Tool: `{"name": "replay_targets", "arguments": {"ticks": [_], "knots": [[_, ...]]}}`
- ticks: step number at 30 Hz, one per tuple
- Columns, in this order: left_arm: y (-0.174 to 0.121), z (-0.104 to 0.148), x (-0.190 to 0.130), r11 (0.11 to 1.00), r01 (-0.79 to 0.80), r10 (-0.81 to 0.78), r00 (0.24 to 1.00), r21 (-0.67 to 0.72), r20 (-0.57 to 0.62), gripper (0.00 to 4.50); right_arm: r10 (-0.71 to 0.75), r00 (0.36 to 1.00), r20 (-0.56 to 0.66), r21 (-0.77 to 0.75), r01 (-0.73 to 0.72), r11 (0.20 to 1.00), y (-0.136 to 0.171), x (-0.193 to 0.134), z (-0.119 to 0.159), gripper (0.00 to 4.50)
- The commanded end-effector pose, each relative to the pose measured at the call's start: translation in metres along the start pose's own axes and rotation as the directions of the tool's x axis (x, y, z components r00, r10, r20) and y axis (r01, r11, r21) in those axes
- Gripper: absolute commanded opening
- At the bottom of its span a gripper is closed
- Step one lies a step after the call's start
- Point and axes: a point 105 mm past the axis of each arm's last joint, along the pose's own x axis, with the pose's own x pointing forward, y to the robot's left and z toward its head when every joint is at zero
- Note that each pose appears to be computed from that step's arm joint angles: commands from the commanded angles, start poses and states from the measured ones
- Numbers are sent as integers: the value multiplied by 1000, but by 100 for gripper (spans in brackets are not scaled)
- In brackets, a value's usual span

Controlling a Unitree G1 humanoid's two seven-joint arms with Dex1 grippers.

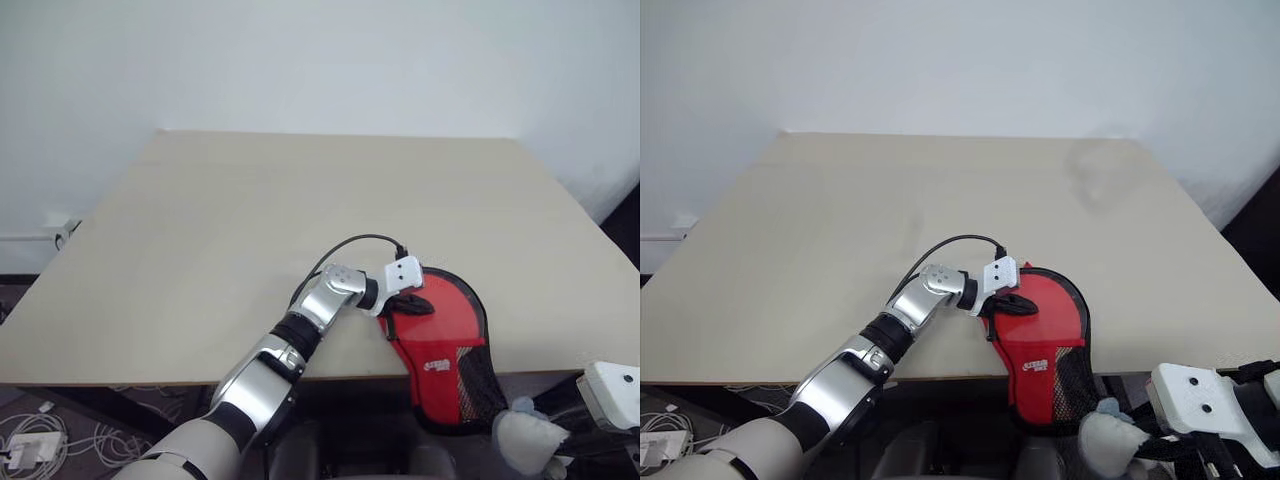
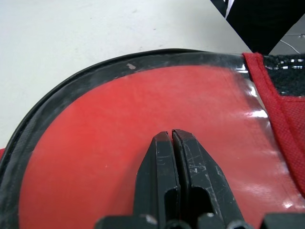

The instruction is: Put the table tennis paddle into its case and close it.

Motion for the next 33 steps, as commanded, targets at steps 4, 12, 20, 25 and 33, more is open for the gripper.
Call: {"name": "replay_targets", "arguments": {"ticks": [4, 12, 20, 25, 33], "knots": [[0, -18, -2, 1000, -10, 8, 997, -17, -77, 0, -52, 998, -37, 3, 52, 999, -9, -7, -9, 1], [5, -10, -8, 999, -20, 19, 999, -38, -44, 0, -235, 972, 16, 29, 234, 972, -46, -16, -7, 1], [3, 5, -29, 1000, -15, 15, 1000, -3, 4, 0, -335, 927, 166, 52, 331, 942, -74, -40, 22, 281], [5, 9, -42, 999, -46, 46, 999, 1, 14, 0, -438, 861, 259, 97, 428, 898, -101, -49, 35, 448], [16, 23, -84, 982, -185, 187, 978, -34, 89, 199, -678, 663, 317, 275, 620, 735, -156, -51, 44, 450]]}}
